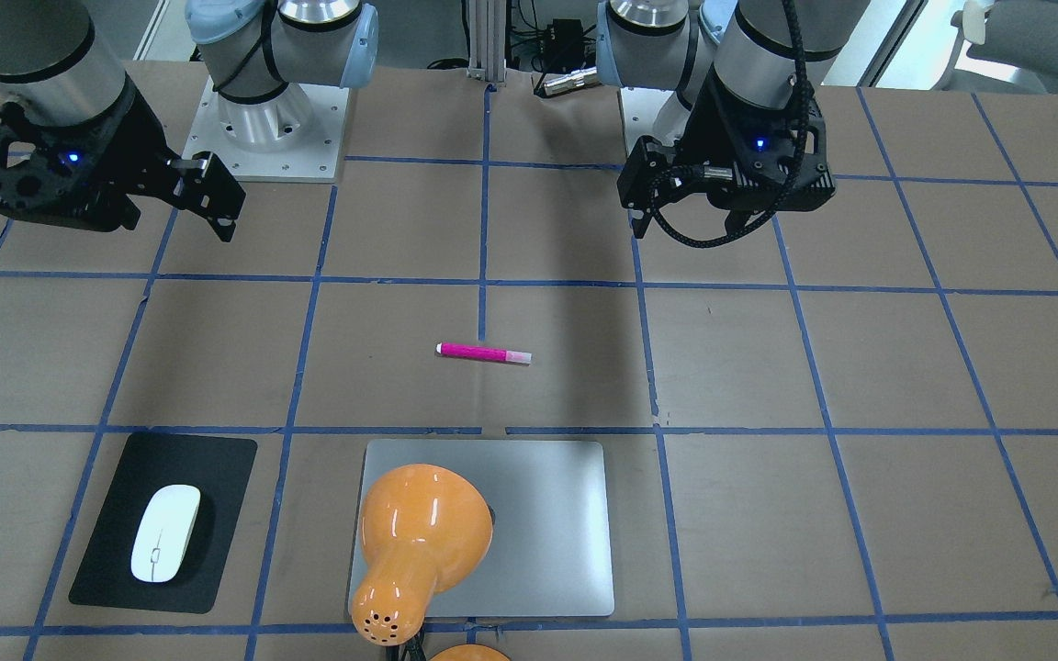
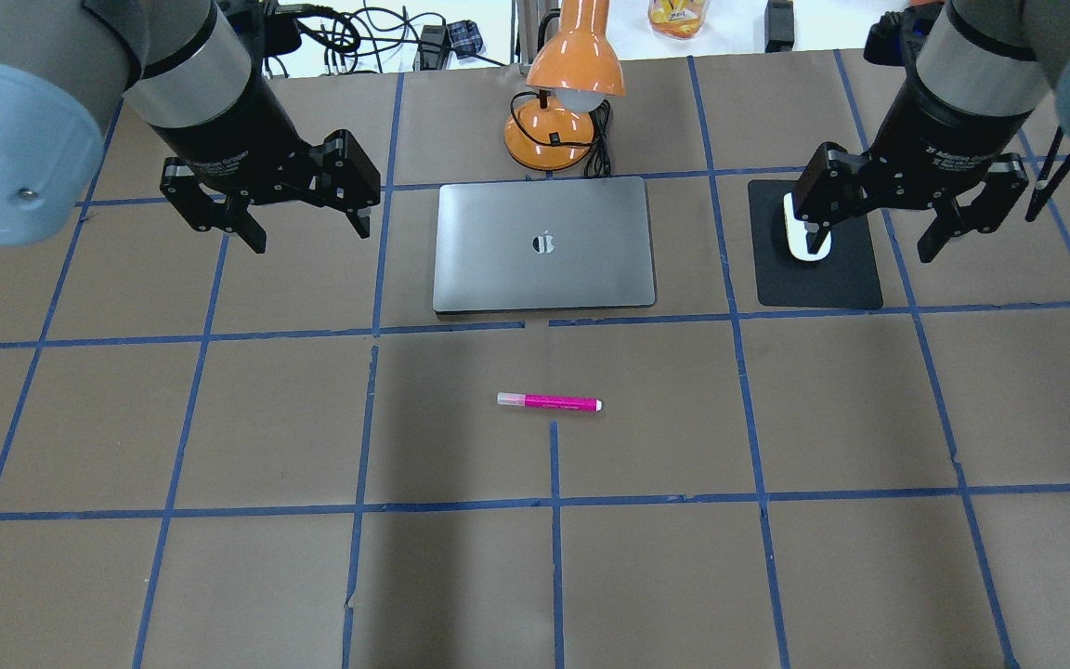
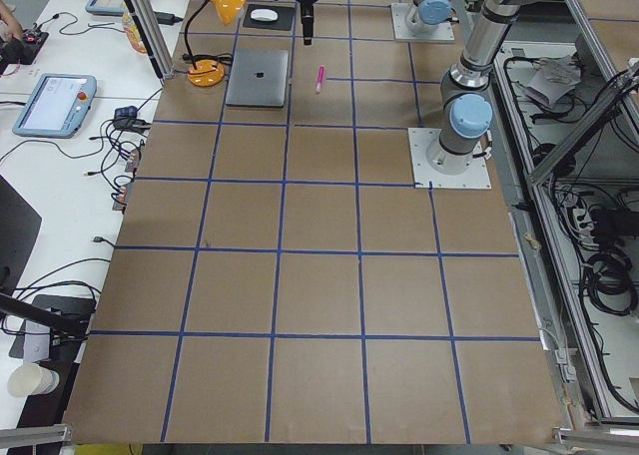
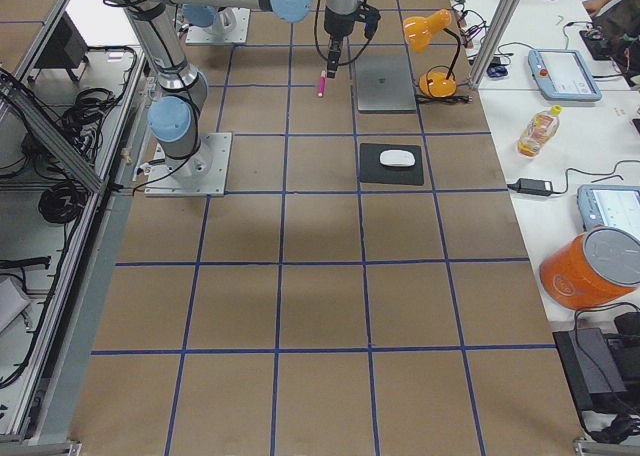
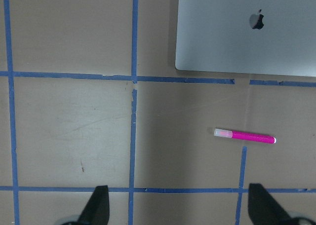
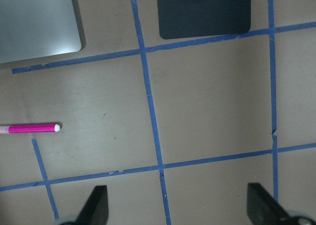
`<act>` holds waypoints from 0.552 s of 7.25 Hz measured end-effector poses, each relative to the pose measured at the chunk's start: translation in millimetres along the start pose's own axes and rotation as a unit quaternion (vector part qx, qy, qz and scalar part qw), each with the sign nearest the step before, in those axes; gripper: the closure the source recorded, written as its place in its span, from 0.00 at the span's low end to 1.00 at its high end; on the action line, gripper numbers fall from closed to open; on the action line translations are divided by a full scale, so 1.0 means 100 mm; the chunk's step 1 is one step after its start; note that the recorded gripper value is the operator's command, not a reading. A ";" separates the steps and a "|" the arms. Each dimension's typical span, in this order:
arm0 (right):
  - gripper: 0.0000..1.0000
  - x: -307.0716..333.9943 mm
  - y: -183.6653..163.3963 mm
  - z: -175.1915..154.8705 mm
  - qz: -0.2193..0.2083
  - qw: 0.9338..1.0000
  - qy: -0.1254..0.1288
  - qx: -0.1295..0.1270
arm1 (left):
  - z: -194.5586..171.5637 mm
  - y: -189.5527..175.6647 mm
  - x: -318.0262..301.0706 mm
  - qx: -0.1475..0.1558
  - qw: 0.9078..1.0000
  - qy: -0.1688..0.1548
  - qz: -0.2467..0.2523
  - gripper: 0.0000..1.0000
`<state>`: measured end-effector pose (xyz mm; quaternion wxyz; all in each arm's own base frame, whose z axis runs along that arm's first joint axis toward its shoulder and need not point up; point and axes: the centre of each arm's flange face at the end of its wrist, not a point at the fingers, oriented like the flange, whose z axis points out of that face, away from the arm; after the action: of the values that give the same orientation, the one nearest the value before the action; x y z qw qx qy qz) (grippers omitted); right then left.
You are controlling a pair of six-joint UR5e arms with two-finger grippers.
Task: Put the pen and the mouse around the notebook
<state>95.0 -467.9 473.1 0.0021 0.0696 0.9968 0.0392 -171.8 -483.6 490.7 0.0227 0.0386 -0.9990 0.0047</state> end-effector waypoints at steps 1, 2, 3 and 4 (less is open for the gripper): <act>0.00 0.00 0.05 0.01 0.000 1.000 0.000 0.001 | 0.02 -0.03 -0.03 0.001 1.000 -0.012 0.004 0.00; 0.00 0.00 0.07 0.02 0.000 1.000 0.000 0.002 | 0.05 -0.07 -0.06 0.001 1.000 -0.020 0.011 0.00; 0.00 0.00 0.07 0.01 -0.001 1.000 -0.001 0.002 | 0.08 -0.09 -0.09 -0.001 1.000 -0.024 0.015 0.00; 0.00 0.00 0.07 0.02 -0.001 1.000 -0.002 0.001 | 0.08 -0.08 -0.10 -0.002 1.000 -0.026 0.017 0.00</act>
<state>96.3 -460.8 471.8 0.0040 0.0690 0.9969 0.0377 -161.3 -491.3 482.7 -0.0030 0.0221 -0.9997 0.0025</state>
